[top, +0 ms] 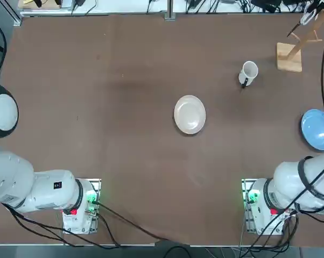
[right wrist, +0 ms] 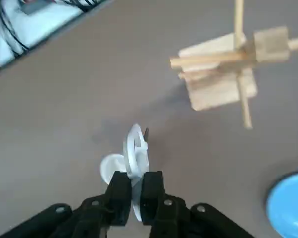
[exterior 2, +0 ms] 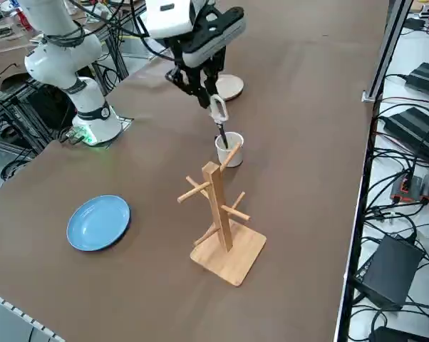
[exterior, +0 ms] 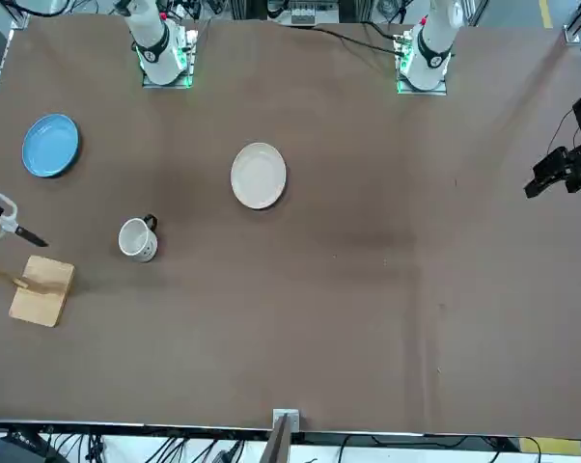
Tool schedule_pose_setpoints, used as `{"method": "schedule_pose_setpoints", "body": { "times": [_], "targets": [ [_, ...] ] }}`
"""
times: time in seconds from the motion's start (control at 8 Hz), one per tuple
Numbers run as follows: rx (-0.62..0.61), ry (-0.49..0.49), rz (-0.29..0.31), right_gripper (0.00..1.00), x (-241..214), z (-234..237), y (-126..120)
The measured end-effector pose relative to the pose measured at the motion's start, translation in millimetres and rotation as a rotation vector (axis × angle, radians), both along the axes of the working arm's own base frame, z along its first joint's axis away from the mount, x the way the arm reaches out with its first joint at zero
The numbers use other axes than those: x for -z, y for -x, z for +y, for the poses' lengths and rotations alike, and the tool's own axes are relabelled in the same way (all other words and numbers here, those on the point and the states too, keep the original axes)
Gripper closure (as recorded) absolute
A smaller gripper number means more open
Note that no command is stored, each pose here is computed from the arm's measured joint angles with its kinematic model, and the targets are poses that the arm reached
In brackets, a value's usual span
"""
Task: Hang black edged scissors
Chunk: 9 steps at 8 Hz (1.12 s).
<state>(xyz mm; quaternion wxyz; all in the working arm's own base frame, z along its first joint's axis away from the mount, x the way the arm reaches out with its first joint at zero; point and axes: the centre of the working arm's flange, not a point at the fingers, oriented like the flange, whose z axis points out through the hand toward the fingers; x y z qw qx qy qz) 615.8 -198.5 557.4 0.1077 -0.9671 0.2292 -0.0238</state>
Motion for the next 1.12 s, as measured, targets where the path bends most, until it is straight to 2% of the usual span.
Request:
{"method": "schedule_pose_setpoints", "body": {
  "times": [0.5, 0.75, 1.12],
  "targets": [
    [0.059, -0.147, -0.093, 0.87, 17, -48, -32],
    [0.063, -0.158, -0.110, 0.87, 24, -52, -43],
    [0.075, -0.158, -0.109, 0.87, 31, -60, -44]
  ]
}}
